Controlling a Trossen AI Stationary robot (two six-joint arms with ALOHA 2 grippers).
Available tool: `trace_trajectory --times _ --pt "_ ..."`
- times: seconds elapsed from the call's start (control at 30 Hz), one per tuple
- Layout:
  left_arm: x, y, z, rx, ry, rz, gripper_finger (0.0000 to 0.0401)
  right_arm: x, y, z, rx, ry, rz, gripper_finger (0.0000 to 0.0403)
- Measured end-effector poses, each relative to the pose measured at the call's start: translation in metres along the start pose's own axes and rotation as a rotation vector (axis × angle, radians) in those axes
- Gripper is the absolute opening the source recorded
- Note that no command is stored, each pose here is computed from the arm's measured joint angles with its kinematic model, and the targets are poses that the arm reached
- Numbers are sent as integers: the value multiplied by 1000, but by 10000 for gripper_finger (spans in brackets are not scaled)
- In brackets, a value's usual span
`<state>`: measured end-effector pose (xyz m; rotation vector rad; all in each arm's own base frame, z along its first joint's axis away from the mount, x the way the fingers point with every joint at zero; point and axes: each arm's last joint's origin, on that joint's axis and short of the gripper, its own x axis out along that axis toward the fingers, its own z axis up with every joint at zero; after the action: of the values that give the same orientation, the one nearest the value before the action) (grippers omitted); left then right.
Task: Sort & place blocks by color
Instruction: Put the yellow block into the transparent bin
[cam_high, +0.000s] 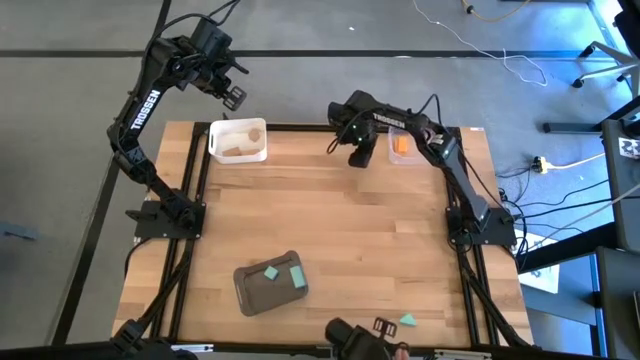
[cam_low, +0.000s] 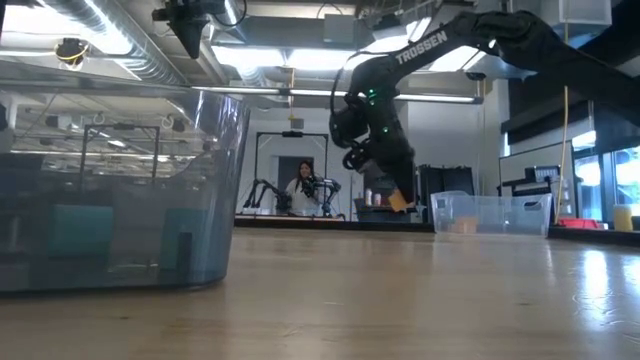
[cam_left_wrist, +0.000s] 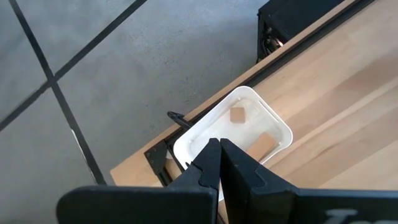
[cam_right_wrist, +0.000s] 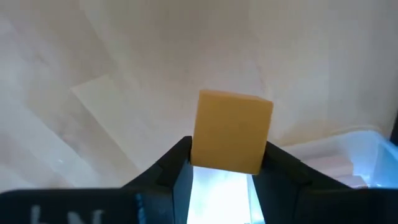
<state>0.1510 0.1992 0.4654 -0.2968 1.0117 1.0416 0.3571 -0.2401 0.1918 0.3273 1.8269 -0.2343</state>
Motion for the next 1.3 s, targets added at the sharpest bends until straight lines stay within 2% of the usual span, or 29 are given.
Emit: trace_trajectory --times 0.2,0.4,0.5,0.63,0.8,1.03,1.3 --pt "0 -1 0 -2 0 -23 0 -12 -19 -26 71 -16 18 134" --pt "0 -2 0 -2 -3 -67 0 -25 -41 -70 153 -26 29 135" --pt "0 -2 0 -3 -5 -67 0 -22 -51 -90 196 7 -13 135" --pt "0 -2 0 -16 -6 -70 0 -9 -67 -115 292 19 -37 135" --pt "0 -2 1 -29 -6 -71 0 26 -80 -133 381 42 -9 135" --pt "0 -3 1 -29 -7 -73 0 69 -88 -141 430 44 5 135" --pt "-1 -5 2 -50 -25 -77 0 80 -90 -145 438 41 17 153"
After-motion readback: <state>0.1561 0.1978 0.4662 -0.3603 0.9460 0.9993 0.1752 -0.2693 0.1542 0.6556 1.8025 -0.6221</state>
